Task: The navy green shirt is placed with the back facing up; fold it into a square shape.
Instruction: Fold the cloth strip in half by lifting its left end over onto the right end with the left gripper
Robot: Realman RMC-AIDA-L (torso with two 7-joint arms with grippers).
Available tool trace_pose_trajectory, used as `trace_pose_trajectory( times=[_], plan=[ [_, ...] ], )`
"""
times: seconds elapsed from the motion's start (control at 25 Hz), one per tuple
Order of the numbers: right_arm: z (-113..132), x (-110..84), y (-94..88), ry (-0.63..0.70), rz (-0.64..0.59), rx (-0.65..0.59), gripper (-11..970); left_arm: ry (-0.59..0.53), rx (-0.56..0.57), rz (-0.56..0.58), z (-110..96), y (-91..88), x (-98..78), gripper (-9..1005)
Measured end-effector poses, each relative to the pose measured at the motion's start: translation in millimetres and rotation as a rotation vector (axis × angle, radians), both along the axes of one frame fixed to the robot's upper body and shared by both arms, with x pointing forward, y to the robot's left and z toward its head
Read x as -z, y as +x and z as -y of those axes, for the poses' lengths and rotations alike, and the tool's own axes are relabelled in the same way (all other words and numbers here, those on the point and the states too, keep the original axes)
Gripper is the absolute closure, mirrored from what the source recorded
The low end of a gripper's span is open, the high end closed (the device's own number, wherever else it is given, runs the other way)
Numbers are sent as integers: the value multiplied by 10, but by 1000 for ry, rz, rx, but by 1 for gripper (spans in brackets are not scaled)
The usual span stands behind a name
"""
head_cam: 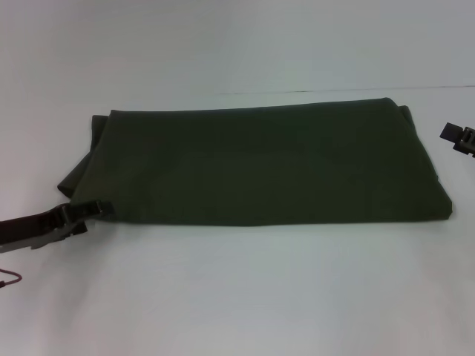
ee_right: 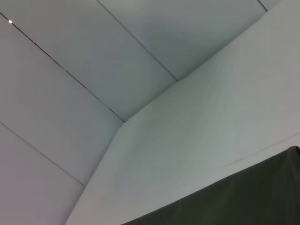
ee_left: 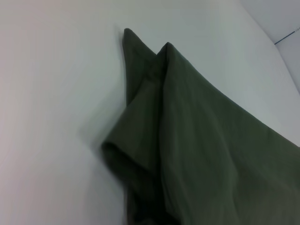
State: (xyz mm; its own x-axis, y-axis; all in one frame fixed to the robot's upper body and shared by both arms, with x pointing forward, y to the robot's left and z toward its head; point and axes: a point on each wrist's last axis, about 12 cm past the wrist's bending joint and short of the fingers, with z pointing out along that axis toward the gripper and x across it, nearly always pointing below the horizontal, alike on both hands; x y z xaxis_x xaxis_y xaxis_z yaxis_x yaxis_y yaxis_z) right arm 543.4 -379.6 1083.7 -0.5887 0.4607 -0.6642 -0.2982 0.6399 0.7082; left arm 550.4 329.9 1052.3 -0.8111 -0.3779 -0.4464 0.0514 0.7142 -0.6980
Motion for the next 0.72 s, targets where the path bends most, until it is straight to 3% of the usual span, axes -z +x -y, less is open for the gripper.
trace_pose_trajectory(
  times=[0.72],
  plan=[
    [65, 7, -54, 20, 2, 31, 217, -107, -80, -119, 11, 26, -33, 152]
  ],
)
